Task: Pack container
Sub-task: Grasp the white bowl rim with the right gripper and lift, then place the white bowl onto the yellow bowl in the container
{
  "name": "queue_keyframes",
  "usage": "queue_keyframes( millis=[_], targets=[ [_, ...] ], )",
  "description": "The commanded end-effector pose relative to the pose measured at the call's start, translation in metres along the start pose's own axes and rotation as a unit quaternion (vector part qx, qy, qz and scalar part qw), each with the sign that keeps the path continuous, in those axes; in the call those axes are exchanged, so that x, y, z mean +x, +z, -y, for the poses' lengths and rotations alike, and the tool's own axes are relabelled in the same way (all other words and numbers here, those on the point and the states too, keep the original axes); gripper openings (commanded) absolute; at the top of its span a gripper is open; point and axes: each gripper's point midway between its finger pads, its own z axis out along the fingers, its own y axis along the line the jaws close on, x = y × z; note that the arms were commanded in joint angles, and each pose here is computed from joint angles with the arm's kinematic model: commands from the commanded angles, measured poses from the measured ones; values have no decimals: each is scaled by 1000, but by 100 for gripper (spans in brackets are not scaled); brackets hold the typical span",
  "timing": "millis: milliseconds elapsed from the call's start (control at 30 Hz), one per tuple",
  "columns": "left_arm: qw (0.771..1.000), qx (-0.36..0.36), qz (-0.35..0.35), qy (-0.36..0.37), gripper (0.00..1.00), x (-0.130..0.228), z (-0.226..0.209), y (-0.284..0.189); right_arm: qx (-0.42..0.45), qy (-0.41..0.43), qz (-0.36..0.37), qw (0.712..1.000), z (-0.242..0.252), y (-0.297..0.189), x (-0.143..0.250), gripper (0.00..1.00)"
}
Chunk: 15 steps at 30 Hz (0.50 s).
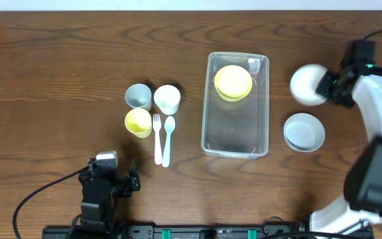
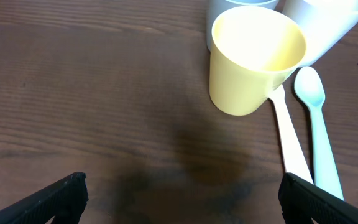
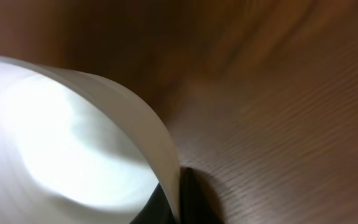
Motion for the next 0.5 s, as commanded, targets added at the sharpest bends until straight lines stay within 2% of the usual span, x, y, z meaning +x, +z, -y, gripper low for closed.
queue_keyframes(
  millis=[0, 100, 233, 367, 467],
  targets=[
    [1000, -3, -3, -5, 98, 4, -1, 2, -88, -37, 130, 987, -48, -110, -41, 1],
    [1000, -3, -3, -5, 98, 4, -1, 2, -171, -84, 143, 971, -96, -163, -20, 1],
    [1000, -3, -3, -5, 98, 4, -1, 2, -224, -148, 113, 957, -152, -183, 29, 1],
    [1000, -3, -3, -5, 98, 4, -1, 2, -205, -204, 93, 953, -195, -156, 63, 1],
    [1000, -3, -3, -5, 98, 4, -1, 2, -170, -216, 70, 959, -214, -113, 75, 1]
  ],
)
